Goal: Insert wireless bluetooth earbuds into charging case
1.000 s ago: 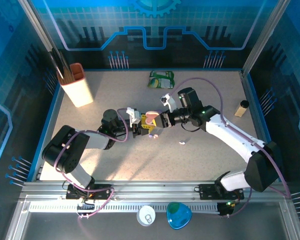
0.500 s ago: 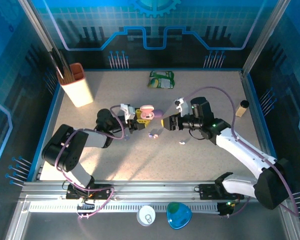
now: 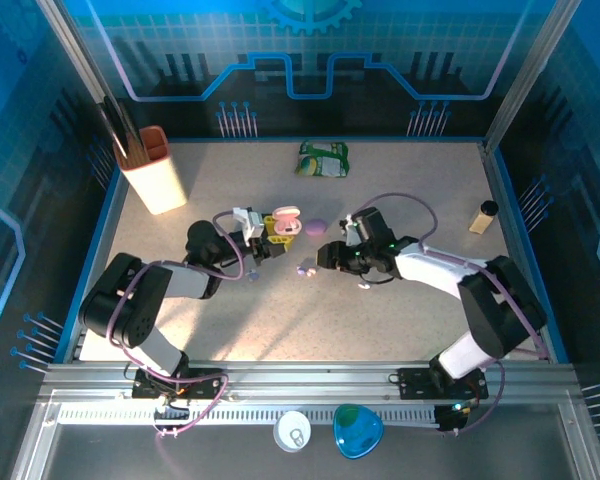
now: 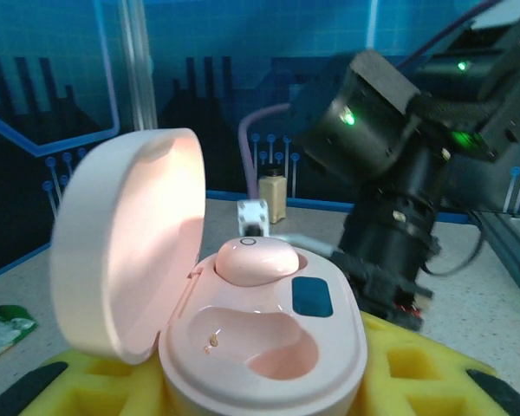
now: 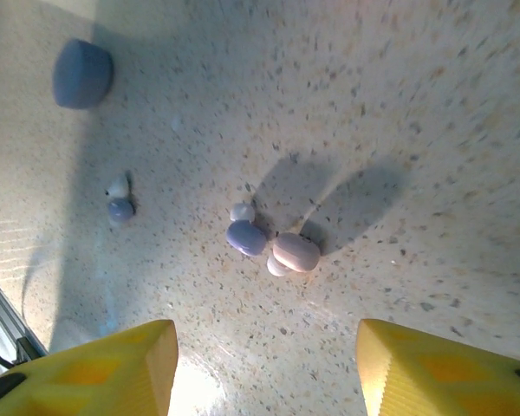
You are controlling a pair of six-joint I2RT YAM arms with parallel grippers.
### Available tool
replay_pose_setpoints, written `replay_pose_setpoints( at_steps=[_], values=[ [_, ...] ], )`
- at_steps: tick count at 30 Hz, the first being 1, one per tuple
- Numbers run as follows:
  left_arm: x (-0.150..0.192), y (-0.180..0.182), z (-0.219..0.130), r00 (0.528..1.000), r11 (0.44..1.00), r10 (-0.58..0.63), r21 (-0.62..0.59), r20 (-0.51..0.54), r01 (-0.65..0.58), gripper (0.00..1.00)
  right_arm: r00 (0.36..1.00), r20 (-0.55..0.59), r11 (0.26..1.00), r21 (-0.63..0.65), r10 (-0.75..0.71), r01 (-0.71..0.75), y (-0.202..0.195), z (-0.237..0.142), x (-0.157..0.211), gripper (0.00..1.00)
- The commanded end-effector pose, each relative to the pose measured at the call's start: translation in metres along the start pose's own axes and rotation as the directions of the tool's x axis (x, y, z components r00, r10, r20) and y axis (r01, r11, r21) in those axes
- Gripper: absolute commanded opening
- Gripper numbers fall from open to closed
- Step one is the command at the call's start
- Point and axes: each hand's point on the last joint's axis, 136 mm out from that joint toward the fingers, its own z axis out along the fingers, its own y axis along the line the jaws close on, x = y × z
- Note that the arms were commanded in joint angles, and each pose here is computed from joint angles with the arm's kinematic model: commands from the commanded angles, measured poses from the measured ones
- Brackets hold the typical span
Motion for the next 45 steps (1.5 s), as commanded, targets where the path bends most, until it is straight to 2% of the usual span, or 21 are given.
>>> replay_pose_setpoints(
  at_steps=[1, 9, 28, 32, 35, 37, 42, 45],
  values=[
    [-0.014, 0.006, -0.008, 0.999, 0.998, 0.035, -0.047, 0.034, -0.034, 0.17, 1.0, -0.008, 0.999, -0.048, 0.022, -0.022, 0.015, 0.017, -0.004, 0.57],
    [-0.009, 0.012, -0.012, 1.0, 0.997, 0.023, -0.07, 0.022, -0.021, 0.18, 0.996, -0.079, 0.999, -0.034, 0.039, -0.042, 0.007, 0.044, 0.009, 0.56],
    [-0.007, 0.019, -0.016, 1.0, 0.994, 0.015, -0.111, 0.015, -0.014, 0.18, 0.992, -0.123, 0.995, -0.099, -0.038, 0.026, 0.03, 0.063, -0.017, 0.57],
    [-0.006, 0.043, -0.027, 0.999, 0.974, -0.032, -0.223, 0.025, 0.037, 0.17, 0.99, -0.104, 0.996, -0.008, -0.093, 0.093, 0.024, 0.054, -0.025, 0.57],
    [-0.004, 0.055, -0.033, 0.999, 0.96, -0.039, -0.278, 0.021, 0.044, 0.17, 0.983, -0.108, 0.976, 0.141, -0.149, 0.163, 0.01, 0.049, -0.024, 0.56],
    [-0.004, 0.056, -0.035, 0.999, 0.957, -0.032, -0.289, 0.014, 0.035, 0.17, 0.977, -0.13, 0.954, 0.228, -0.167, 0.194, 0.0, 0.048, -0.019, 0.52],
    [-0.004, 0.056, -0.035, 0.999, 0.957, -0.032, -0.287, 0.007, 0.033, 0.18, 0.971, -0.163, 0.932, 0.289, -0.177, 0.219, -0.006, 0.053, -0.012, 0.4],
    [-0.003, 0.056, -0.035, 0.999, 0.957, -0.034, -0.288, 0.008, 0.035, 0.17, 0.968, -0.18, 0.933, 0.282, -0.175, 0.221, -0.005, 0.057, -0.008, 0.39]
  ],
)
